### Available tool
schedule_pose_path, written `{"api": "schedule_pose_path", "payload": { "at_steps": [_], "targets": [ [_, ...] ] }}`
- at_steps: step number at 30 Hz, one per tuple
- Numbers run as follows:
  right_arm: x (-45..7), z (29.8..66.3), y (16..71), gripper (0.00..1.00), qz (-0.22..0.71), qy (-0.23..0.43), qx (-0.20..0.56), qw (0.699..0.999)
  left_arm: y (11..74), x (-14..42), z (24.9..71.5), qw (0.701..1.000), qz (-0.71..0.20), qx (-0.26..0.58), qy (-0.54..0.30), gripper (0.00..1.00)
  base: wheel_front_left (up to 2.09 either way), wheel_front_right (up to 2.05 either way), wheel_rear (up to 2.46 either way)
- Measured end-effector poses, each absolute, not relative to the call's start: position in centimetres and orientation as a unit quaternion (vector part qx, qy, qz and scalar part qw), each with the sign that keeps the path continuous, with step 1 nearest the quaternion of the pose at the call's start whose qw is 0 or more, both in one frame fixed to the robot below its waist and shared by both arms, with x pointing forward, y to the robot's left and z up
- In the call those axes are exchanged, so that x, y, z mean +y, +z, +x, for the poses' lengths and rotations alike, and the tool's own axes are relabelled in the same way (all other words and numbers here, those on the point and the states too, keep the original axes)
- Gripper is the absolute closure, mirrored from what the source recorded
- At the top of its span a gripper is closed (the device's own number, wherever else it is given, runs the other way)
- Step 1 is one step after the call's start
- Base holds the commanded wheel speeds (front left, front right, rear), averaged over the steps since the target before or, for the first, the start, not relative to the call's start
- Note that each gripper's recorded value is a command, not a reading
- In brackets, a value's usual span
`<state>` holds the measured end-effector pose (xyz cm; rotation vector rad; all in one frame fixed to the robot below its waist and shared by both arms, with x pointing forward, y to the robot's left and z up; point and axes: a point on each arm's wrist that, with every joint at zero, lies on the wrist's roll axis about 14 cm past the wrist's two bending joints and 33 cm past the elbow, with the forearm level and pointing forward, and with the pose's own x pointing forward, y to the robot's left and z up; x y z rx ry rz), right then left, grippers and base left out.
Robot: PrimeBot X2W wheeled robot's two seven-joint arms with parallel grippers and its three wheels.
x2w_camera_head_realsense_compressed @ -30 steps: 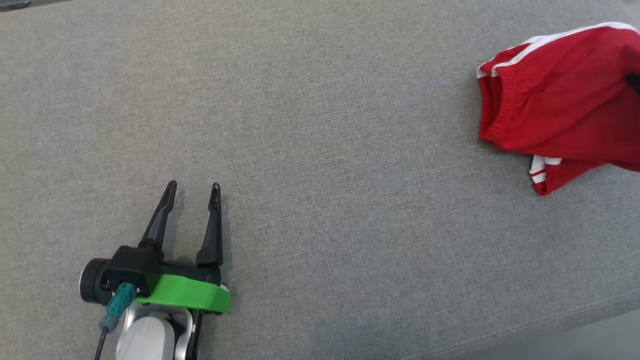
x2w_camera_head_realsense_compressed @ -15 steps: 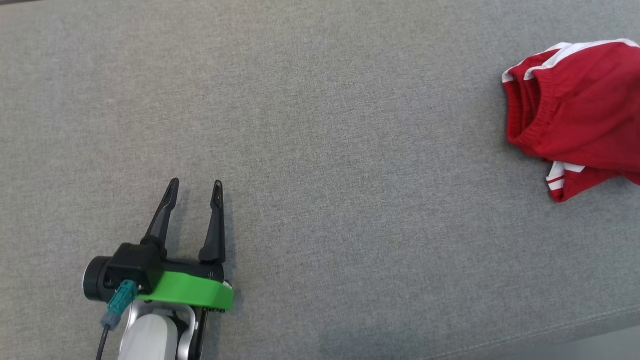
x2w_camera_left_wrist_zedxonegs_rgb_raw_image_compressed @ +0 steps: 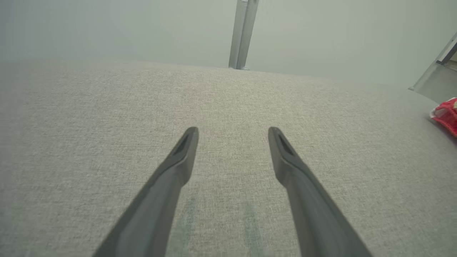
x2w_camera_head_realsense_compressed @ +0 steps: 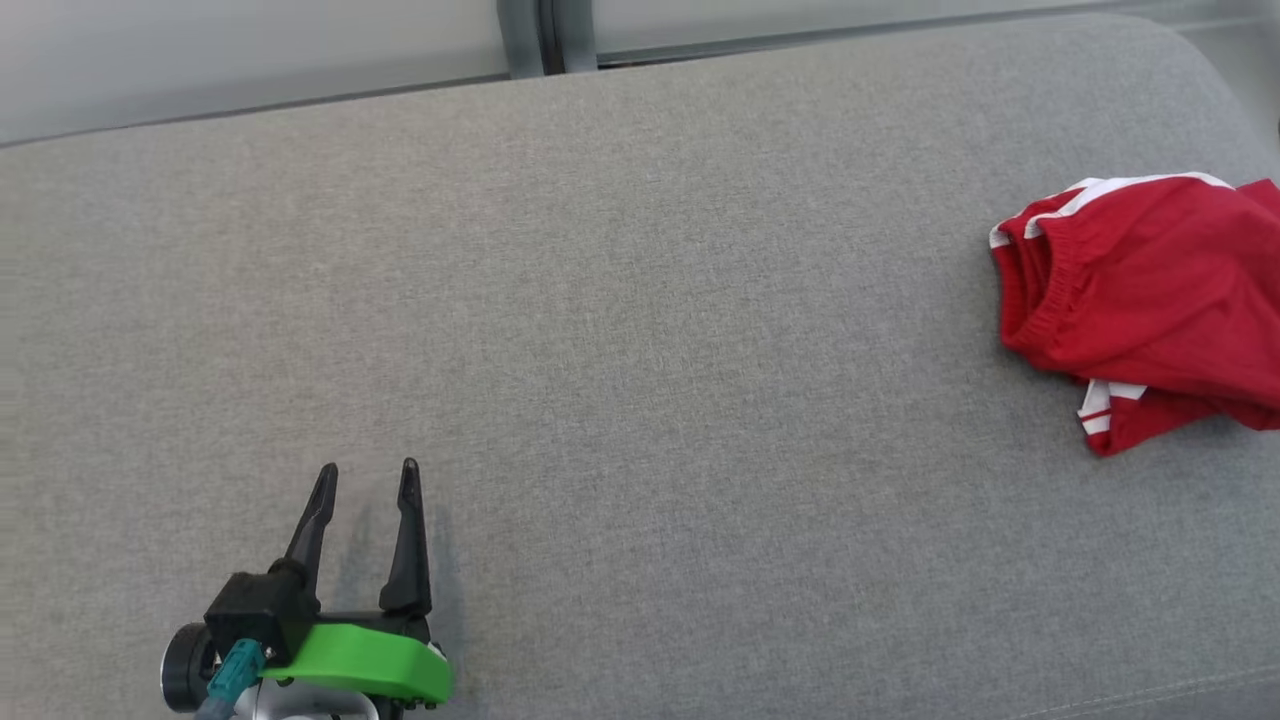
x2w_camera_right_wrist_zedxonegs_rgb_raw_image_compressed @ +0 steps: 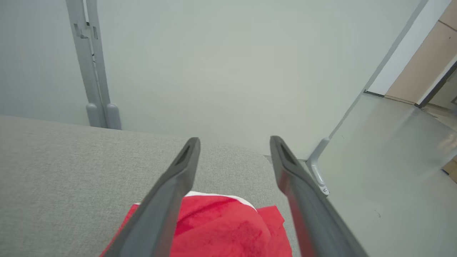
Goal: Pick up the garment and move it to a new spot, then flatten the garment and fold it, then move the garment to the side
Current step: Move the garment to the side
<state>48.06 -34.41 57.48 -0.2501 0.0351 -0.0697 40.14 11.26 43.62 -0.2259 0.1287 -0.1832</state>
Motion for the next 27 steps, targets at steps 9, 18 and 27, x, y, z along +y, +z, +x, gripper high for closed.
{"api": "schedule_pose_path", "payload": {
  "at_steps": [9,18,27],
  "targets": [
    [-24.8,43.7,55.2,0.0,-0.062,0.042,-0.063,0.995,45.4,15.9,37.1,0.994,-0.101,0.04,-0.02,0.0,0.0,0.0,0.0],
    [-19.8,40.0,49.4,0.0,-0.013,0.048,-0.016,0.999,46.3,18.6,35.0,0.995,-0.092,0.026,0.016,0.0,0.0,0.0,0.0],
    [-19.0,37.8,48.4,0.0,-0.034,0.039,-0.002,0.999,46.9,18.6,34.4,0.995,-0.094,0.016,0.006,0.0,0.0,0.0,0.0]
  ]
}}
